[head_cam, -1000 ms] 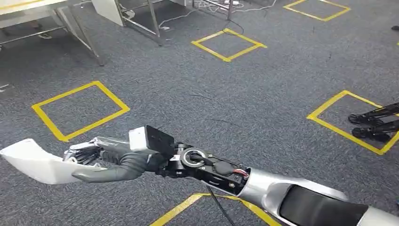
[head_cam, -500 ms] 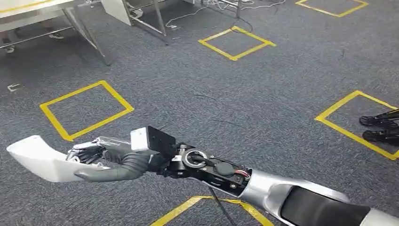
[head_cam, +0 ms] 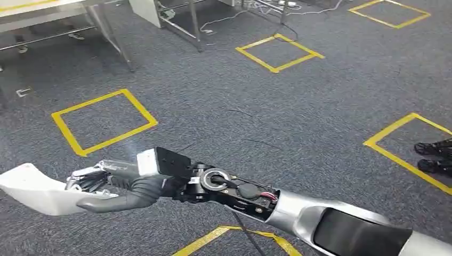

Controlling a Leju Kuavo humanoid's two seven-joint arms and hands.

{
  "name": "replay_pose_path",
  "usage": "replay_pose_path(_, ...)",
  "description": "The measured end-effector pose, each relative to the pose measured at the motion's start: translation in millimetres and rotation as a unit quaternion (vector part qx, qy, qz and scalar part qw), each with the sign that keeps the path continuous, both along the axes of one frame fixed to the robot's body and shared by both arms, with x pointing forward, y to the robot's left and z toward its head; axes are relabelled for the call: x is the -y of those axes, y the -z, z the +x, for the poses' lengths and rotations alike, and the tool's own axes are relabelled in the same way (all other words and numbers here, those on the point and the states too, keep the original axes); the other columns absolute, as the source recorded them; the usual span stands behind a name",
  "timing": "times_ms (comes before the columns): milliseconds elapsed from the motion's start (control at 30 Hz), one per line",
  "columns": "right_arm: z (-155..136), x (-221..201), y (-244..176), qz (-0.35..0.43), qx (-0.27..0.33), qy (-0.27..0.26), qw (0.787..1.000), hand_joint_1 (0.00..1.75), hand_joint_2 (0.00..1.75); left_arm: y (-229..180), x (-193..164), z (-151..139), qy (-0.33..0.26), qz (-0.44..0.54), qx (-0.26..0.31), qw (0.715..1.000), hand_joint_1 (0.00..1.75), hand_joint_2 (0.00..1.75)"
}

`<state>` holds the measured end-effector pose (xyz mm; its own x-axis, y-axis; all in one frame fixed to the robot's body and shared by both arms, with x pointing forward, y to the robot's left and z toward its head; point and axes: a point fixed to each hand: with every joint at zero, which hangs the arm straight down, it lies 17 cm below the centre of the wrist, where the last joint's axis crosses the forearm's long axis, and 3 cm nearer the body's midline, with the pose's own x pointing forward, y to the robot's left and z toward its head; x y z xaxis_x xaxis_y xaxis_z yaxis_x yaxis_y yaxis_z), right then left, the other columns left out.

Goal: Take the parts from the cabinet and place them on the table.

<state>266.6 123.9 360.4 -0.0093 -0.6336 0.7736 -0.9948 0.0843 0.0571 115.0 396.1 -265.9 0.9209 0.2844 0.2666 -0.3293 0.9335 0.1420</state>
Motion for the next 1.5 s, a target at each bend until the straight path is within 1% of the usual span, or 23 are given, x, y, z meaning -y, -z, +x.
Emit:
replay_pose_path(333, 0.2, -0.3, 1.9, -0.001, -0.001, 0.0, 1.0, 1.75, 1.75, 0.7, 3.4, -0.9, -0.003, -0.003, 0.0, 1.0, 0.0, 1.75)
replay_pose_path(367, 0.3, -0.2, 1.4, 0.0, 0.0, 0.0, 1.0, 1.75, 1.75, 0.0, 2.9, 2.3, -0.003, -0.003, 0.002, 1.0, 0.0, 1.75)
replay_pose_path(500, -0.9, -1.4, -0.1, 0.001, 0.001, -0.002, 1.0, 1.75, 1.75, 1.0, 0.9, -4.7, -0.003, -0.001, -0.003, 1.0, 0.0, 1.75)
replay_pose_path(600, -1.4, -1.8, -0.9, 0.0, 0.004, -0.002, 1.0, 1.75, 1.75, -0.2, 0.0, 1.2, -0.005, -0.001, 0.001, 1.0, 0.0, 1.75)
replay_pose_path(800, -3.7, -3.6, 2.9, -0.005, 0.003, -0.005, 1.0, 1.75, 1.75, 0.3, -1.4, -2.3, -0.01, -0.001, -0.001, 1.0, 0.0, 1.75)
replay_pose_path(1500, -8.3, -5.1, 3.5, -0.007, 0.007, -0.016, 1.0, 1.75, 1.75, 0.5, 1.7, -1.1, -0.013, -0.003, 0.0, 1.0, 0.0, 1.75)
